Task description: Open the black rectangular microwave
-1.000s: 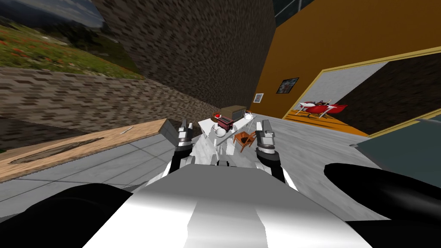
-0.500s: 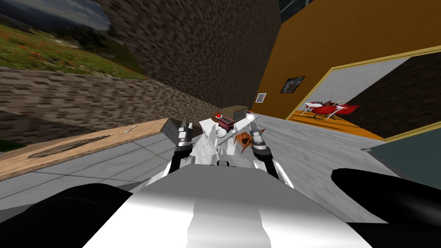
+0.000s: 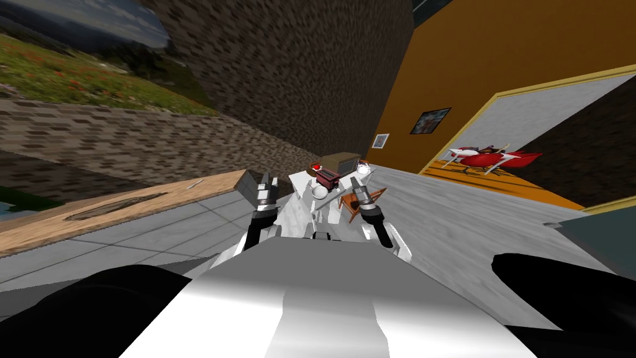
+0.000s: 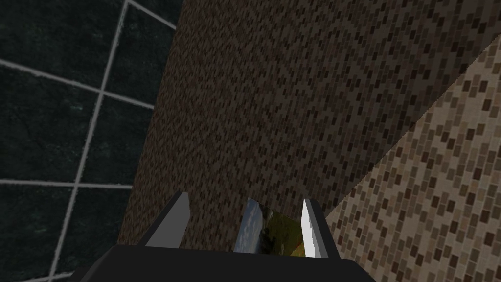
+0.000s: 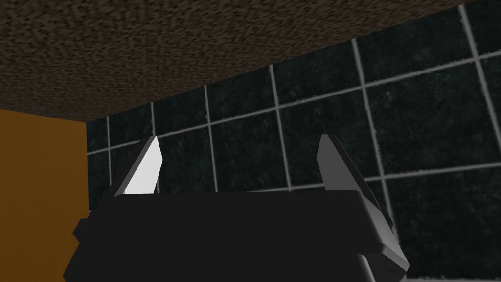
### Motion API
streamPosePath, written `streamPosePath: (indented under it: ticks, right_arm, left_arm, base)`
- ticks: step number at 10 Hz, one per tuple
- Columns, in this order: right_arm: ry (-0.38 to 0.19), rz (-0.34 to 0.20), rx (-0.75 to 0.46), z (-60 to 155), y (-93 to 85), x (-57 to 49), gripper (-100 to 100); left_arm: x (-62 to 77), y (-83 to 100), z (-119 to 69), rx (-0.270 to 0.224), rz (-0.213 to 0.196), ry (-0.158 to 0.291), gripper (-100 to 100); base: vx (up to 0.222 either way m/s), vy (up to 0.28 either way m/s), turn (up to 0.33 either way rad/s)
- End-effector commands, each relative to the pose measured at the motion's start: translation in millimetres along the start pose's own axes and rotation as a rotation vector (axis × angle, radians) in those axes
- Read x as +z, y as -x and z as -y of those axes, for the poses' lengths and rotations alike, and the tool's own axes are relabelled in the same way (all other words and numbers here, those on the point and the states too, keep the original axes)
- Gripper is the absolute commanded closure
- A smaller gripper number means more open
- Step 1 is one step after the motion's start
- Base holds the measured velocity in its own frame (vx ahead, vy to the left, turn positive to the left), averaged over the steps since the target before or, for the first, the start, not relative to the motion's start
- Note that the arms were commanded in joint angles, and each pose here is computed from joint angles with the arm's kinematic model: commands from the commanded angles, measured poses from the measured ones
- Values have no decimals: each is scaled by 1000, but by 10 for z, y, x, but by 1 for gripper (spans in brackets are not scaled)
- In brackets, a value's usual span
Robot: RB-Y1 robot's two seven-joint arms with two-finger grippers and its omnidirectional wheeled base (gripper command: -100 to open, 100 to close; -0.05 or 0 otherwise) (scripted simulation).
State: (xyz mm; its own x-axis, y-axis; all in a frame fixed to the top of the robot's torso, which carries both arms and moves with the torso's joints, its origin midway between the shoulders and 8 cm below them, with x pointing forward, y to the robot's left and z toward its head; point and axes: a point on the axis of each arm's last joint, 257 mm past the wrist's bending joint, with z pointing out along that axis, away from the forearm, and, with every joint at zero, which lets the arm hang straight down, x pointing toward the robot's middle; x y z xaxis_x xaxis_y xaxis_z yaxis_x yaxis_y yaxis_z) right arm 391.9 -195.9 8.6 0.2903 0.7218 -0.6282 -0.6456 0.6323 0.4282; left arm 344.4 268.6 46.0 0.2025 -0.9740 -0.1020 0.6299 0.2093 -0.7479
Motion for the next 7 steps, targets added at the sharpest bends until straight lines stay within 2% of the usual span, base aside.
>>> streamPosePath:
  ticks: [1,2,4,5,7]
  right_arm:
    - [-1,-56,-117,179,-203,123,-100]
    - [-7,-61,-116,218,-233,126,-100]
    - [-15,-110,-214,399,-410,203,-100]
    - [-11,-109,-213,406,-418,235,-100]
    - [-10,-153,-319,563,-564,347,-100]
  left_arm:
    - [0,0,0,0,0,0,0]
    - [0,0,0,0,0,0,0]
    - [0,0,0,0,0,0,0]
    - [0,0,0,0,0,0,0]
    - [0,0,0,0,0,0,0]
  base:
    - [32,-24,95]
    - [23,-18,37]
    - [22,-22,92]
    - [19,-19,39]
    - [22,-23,91]
